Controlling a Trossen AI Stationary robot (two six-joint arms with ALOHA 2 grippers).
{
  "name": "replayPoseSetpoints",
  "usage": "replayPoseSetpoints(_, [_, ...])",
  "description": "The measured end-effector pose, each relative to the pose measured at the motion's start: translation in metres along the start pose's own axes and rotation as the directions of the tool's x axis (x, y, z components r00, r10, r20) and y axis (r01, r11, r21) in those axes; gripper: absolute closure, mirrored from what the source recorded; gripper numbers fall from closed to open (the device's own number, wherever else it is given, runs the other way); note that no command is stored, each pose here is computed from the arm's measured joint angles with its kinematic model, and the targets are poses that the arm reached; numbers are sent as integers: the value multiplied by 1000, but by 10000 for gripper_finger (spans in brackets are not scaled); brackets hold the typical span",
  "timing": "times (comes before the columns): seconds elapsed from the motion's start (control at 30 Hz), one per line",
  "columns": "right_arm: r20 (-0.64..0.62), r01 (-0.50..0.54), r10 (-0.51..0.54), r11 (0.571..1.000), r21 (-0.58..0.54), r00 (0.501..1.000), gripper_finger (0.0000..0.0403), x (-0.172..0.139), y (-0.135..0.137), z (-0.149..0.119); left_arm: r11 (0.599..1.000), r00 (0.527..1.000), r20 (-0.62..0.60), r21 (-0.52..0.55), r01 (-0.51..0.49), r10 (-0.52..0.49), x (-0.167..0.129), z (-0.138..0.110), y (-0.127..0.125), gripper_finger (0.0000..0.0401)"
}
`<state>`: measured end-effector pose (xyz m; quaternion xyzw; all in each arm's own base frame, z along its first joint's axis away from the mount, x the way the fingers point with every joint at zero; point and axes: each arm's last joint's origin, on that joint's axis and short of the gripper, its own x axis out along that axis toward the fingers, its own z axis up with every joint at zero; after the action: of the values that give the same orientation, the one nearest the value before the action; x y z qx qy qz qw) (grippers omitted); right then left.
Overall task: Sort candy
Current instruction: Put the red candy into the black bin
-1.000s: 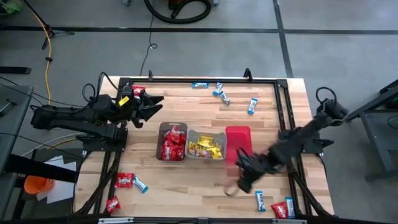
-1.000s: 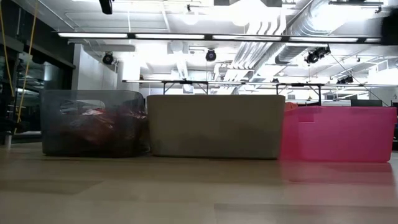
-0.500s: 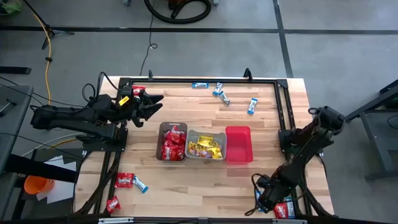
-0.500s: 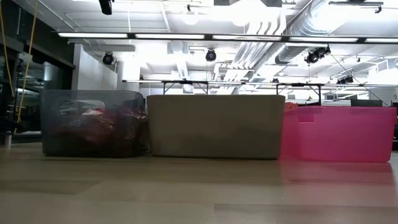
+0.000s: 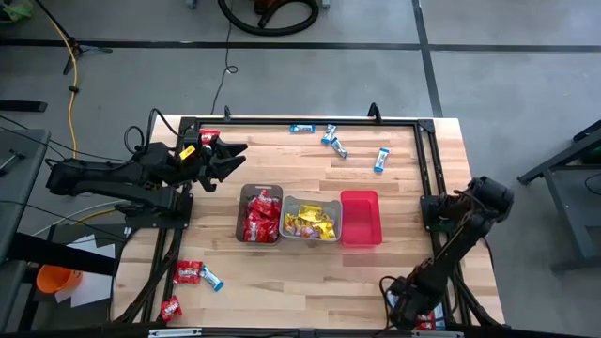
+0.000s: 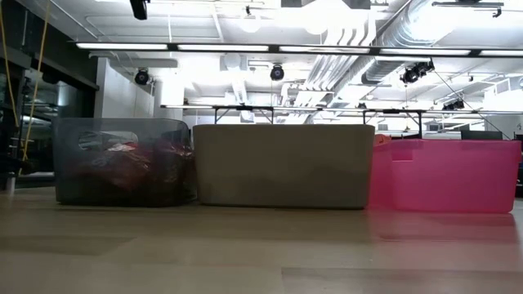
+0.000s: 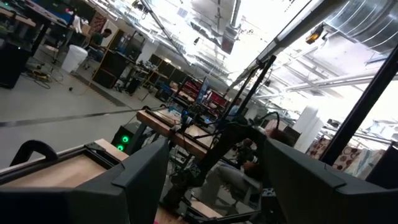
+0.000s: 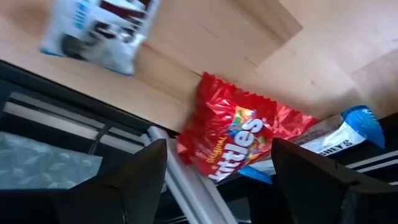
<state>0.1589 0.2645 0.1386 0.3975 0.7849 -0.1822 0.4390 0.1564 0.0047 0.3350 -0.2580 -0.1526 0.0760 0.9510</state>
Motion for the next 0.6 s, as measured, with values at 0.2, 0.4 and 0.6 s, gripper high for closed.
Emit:
replayPoseSetpoints(0.2, [7,31,-31,1000,3,999,122,9,-1,1,1000,1000,-1,1,-1,1,0,0,0,149])
replayPoseSetpoints(0.4, [20,66,-67,998,21,998,193,14,-3,5,1000,1000,-5,1,-3,3,0,0,0,149])
replayPoseSetpoints(0.6, [55,58,-57,998,-6,997,373,10,-3,3,1000,1000,-5,2,-3,3,0,0,0,149])
